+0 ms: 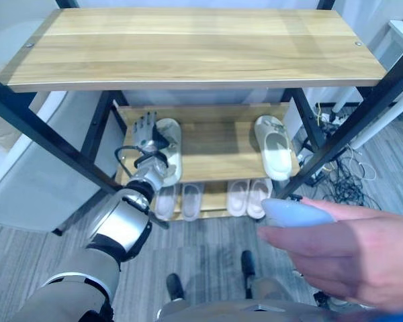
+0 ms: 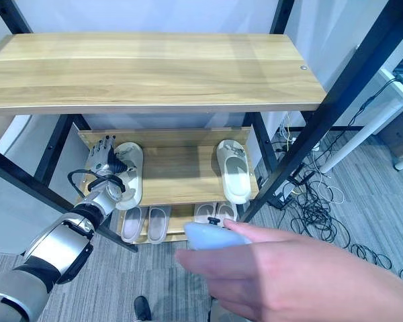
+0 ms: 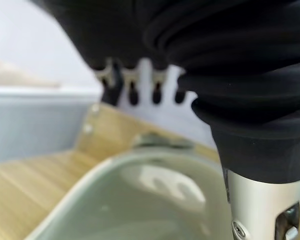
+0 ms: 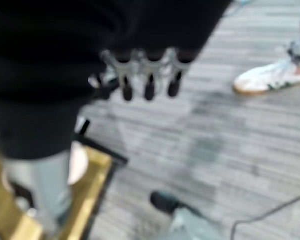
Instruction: Arrange the slippers neatly on the shoe rack.
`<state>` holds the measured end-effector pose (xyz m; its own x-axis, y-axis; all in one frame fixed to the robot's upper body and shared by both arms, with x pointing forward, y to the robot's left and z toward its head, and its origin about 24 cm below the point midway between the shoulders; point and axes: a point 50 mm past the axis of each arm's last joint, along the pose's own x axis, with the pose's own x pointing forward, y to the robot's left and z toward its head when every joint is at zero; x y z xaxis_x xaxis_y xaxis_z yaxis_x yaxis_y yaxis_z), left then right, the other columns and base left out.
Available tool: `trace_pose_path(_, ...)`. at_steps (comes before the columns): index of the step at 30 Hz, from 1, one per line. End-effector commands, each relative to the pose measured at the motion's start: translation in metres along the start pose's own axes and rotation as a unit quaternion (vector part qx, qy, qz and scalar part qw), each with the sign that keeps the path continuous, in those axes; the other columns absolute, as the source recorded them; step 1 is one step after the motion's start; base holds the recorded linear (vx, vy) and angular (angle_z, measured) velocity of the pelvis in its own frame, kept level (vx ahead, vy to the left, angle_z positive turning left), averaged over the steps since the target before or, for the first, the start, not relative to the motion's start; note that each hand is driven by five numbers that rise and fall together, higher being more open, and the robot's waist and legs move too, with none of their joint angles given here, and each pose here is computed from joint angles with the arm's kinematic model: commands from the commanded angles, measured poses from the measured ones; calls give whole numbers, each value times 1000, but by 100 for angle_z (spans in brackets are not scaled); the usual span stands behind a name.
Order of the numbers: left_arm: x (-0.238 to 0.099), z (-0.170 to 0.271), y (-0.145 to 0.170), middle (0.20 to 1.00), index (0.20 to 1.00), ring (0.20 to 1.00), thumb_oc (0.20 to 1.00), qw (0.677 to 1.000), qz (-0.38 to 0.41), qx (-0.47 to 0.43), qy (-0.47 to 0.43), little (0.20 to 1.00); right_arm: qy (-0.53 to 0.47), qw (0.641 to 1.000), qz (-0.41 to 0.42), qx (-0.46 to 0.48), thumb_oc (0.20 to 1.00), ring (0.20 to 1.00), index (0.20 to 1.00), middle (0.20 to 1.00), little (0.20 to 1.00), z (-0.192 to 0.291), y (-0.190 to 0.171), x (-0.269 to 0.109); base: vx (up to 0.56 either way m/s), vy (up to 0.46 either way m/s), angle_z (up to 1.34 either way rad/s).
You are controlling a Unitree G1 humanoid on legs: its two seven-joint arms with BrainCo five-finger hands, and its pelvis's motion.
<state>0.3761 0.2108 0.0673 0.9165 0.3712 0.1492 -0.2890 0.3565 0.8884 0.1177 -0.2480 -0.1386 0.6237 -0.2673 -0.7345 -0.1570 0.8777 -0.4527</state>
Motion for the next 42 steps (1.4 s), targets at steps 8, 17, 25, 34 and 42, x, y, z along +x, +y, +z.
trace_pose_path(8, 40, 3, 70, 1000, 1000, 1000, 1000, 991, 123, -50, 27, 1000, -56, 998, -10, -2, 1000, 1000, 1000, 1000, 1000, 32, 1, 9, 5, -6, -5)
trace_pose_path(17, 34, 10, 55, 200, 200, 200, 200, 991, 97, -87, 41, 200, -59, 998, -14, 1, 1000, 1000, 1000, 1000, 1000, 38, -1, 12, 1, 0, 0)
trace_pose_path(25, 29, 24, 43, 200, 200, 200, 200, 989, 74, -124, 29, 200, -55, 998, -17, -6, 1000, 1000, 1000, 1000, 1000, 38, -4, 13, 0, 0, 0)
trace_pose_path(34, 17, 84, 33, 200, 200, 200, 200, 983, 63, -154, -76, 200, -60, 998, -28, -3, 1000, 1000, 1000, 1000, 1000, 41, -9, 14, -12, -8, -2)
trace_pose_path(42, 19, 94, 41, 200, 200, 200, 200, 979, 77, -172, -79, 200, -78, 996, -38, -10, 1000, 1000, 1000, 1000, 1000, 50, -15, 16, -17, -19, -10)
